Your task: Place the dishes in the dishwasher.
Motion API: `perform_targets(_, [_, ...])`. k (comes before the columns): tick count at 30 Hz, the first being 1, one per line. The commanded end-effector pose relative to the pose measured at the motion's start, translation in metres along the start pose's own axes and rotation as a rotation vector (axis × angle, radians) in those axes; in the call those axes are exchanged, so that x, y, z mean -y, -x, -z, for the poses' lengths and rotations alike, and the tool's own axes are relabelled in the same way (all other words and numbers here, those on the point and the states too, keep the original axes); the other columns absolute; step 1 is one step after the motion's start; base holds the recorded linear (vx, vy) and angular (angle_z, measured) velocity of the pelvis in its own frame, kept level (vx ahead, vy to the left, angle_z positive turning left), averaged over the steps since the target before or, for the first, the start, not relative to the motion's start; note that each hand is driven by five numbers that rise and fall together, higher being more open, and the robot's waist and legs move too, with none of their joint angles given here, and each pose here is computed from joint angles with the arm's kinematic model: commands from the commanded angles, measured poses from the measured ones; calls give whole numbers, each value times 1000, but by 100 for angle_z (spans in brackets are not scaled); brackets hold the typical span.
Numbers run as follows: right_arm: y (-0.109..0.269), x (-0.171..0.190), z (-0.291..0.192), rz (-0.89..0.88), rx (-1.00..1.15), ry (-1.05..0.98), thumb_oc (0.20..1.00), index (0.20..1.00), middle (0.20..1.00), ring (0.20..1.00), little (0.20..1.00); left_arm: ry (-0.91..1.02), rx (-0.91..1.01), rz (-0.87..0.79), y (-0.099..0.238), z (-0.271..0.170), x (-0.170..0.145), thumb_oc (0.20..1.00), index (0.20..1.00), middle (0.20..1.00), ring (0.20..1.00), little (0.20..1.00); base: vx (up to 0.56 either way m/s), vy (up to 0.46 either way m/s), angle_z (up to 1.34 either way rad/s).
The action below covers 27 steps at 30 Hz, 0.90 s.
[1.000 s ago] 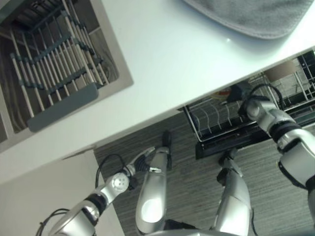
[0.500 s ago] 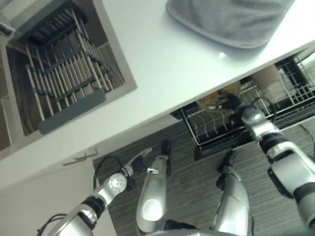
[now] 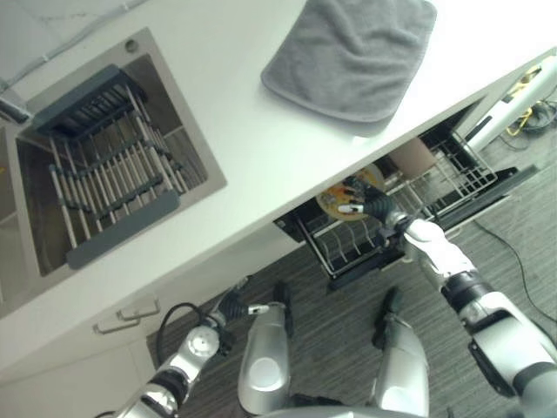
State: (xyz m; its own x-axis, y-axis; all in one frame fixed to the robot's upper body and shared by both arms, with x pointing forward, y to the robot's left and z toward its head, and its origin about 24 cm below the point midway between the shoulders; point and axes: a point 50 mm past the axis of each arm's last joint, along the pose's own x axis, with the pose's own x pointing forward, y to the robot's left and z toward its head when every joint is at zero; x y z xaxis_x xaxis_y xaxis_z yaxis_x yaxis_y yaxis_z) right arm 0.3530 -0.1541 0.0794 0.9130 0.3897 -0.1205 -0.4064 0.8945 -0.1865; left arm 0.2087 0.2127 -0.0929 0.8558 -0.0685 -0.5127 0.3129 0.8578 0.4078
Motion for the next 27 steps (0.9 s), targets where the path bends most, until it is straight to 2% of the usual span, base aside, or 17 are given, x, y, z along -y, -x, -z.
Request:
perform_targets(1, [2, -5, -27, 42, 155, 16, 1000, 1000, 1000, 1000, 1000, 71, -48, -28, 7, 13, 5, 1000, 1000, 1000, 1000, 1000, 135, -9, -10])
perform_targets(4, [12, -16, -14, 46, 123, 75, 1000, 1000, 1000, 1000, 1000, 159, -227, -27, 19, 40, 17, 1000, 1000, 1000, 1000, 1000, 114, -8, -11])
perform_targets(7, [21, -18, -7, 41, 96, 118, 1000, 1000, 1000, 1000, 1000, 196, -323, 9, 28, 56, 29, 1000, 1000, 1000, 1000, 1000, 88, -8, -12])
perform_targets(17, [52, -2, 3, 81, 61, 161, 1000, 1000, 1000, 1000, 1000, 259, -516, 73, 48, 83, 51, 1000, 1000, 1000, 1000, 1000, 68, -32, -13])
perform_targets(21, [81, 14, 12, 167, -6, 225, 1000, 1000, 1000, 1000, 1000, 338, -606, 82, 57, 95, 55, 1000, 1000, 1000, 1000, 1000, 22, -70, -10])
perform_targets(26, [100, 27, 13, 291, 14, 213, 1000, 1000, 1000, 1000, 1000, 386, -640, 77, 63, 102, 58, 1000, 1000, 1000, 1000, 1000, 6, -63, -16])
perform_targets(27, [111, 36, 11, 386, 67, 185, 1000, 1000, 1000, 1000, 1000, 407, -651, 74, 66, 105, 59, 1000, 1000, 1000, 1000, 1000, 4, -61, -15])
